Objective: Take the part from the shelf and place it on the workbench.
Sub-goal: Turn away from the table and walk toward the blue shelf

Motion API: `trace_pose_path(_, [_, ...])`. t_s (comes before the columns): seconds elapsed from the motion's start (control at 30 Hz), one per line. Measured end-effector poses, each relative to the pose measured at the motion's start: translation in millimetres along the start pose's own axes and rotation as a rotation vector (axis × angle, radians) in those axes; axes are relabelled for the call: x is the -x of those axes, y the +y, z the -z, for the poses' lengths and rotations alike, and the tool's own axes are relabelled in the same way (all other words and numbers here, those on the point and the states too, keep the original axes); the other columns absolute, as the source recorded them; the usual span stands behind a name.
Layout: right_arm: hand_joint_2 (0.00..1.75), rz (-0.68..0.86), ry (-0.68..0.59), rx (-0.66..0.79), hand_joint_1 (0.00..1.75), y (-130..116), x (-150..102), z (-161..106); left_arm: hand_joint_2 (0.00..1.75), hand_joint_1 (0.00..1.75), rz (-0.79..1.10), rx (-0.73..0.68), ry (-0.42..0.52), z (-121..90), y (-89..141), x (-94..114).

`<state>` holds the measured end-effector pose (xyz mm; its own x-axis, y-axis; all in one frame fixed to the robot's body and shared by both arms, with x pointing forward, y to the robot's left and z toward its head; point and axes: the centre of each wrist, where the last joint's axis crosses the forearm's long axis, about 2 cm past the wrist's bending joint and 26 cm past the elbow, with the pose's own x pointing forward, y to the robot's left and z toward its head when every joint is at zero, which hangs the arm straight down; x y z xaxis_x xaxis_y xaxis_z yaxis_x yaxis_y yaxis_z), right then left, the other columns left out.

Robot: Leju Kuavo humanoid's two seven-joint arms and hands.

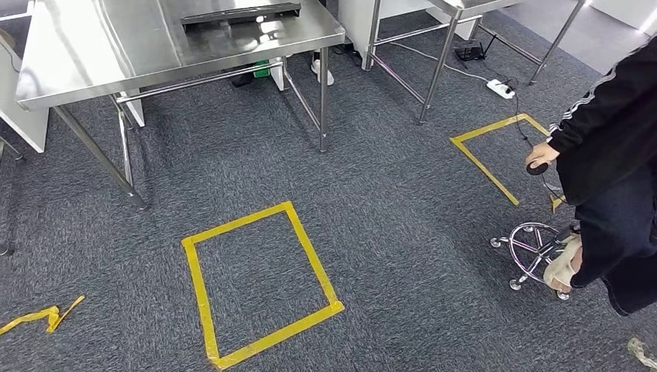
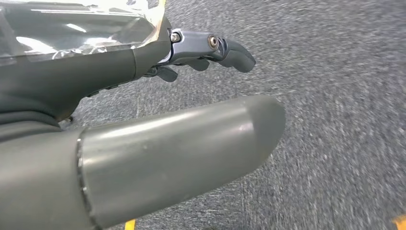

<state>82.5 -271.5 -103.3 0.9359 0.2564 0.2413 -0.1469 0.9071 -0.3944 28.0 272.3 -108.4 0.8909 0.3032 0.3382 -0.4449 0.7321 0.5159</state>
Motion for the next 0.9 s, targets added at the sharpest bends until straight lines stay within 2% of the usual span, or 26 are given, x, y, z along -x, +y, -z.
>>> trace_pose_path(0.6, [0.0,0.094,0.012,0.028,0.0,2,8,-2,0.0,0.0,0.019,0.006,-0.036,5,5,-4])
trace_pose_path(0.9, [0.0,0.132,0.038,0.043,0.0,3,23,-3,0.0,0.0,0.021,0.008,-0.051,5,3,-7])
